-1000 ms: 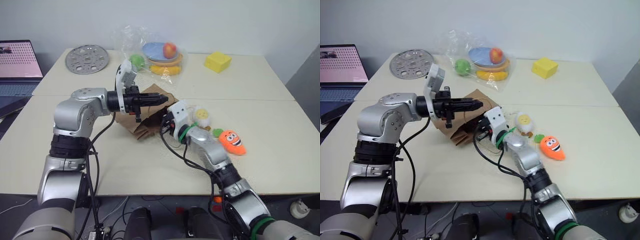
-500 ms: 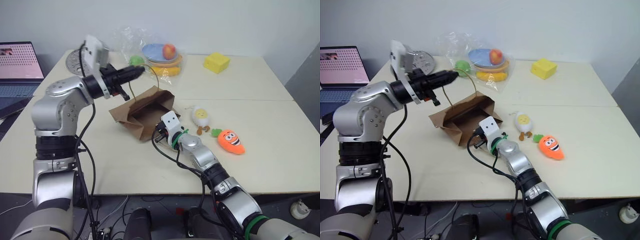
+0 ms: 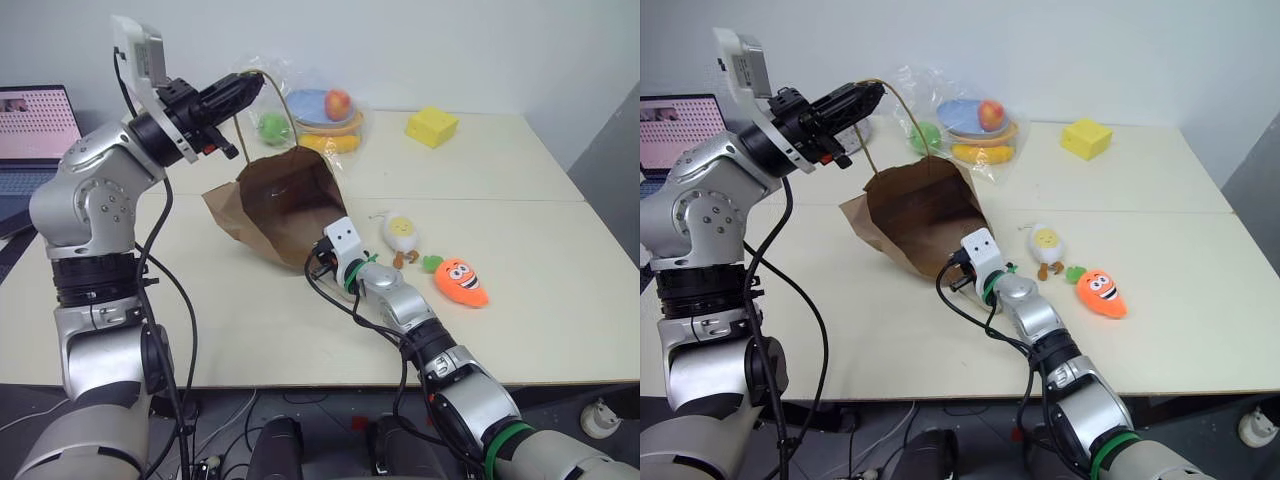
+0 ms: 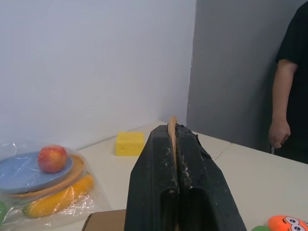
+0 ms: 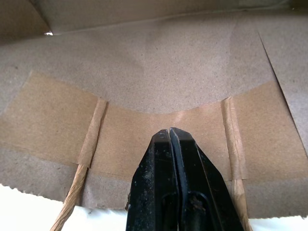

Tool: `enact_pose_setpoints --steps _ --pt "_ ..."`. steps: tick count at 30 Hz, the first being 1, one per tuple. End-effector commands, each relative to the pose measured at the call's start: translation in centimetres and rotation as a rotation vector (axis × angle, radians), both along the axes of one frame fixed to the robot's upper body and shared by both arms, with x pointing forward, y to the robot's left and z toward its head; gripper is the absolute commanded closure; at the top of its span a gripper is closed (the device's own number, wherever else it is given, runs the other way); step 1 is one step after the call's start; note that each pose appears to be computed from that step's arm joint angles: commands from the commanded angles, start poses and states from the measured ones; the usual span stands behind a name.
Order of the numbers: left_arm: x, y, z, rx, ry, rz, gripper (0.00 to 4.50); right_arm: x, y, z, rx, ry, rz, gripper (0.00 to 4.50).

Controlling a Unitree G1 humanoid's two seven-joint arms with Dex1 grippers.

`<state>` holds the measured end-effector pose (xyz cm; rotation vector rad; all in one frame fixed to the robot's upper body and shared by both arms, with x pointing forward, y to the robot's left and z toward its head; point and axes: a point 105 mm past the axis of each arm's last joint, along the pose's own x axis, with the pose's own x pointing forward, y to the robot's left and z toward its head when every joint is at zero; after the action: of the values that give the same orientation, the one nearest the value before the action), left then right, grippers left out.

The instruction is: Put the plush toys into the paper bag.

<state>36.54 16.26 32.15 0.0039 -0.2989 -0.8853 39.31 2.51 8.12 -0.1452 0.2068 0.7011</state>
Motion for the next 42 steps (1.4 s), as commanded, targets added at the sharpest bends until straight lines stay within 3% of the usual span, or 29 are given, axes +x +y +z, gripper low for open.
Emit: enact_pose_setpoints --steps 1,6,9,15,19,22,28,33,42 --pt "-0.3 -0.9 -1.2 0.072 -0.022 -0.011 4.50 0.3 -0.8 1.6 0.053 -0.041 -0.012 4.47" --pt "0.1 -1.6 -3.5 0.131 0.004 -0.014 4.50 -0.9 -0.4 4.6 0.136 -0.133 0.080 4.47" --pt "0.2 -2.3 -4.9 0.131 0.048 -0.053 4.50 -2.7 -0.9 7.9 0.232 -0.197 0.142 4.47" --pt "0.3 -2.9 -5.5 0.156 0.060 -0.078 4.50 -6.2 -3.7 11.6 0.258 -0.278 0.200 4.47" --pt "0.2 -3.2 -5.7 0.157 0.067 -0.092 4.50 -8.3 -5.8 12.7 0.253 -0.288 0.205 4.47" --pt "0.1 -3.3 -5.8 0.159 0.068 -0.097 4.50 -9.4 -11.0 12.6 0.227 -0.269 0.040 3.92" --pt "-0.1 -3.4 -6.0 0.169 0.077 -0.120 4.50 -11.2 -18.0 9.7 0.016 -0.187 -0.188 1.82" --pt "-0.2 -3.7 -6.2 0.168 0.086 -0.142 4.50 -14.3 -22.4 4.8 -0.151 0.006 -0.230 0.06" --pt "-0.4 -3.5 -6.2 0.171 0.089 -0.145 4.50 -13.7 -24.8 1.8 -0.225 0.043 -0.274 0.02"
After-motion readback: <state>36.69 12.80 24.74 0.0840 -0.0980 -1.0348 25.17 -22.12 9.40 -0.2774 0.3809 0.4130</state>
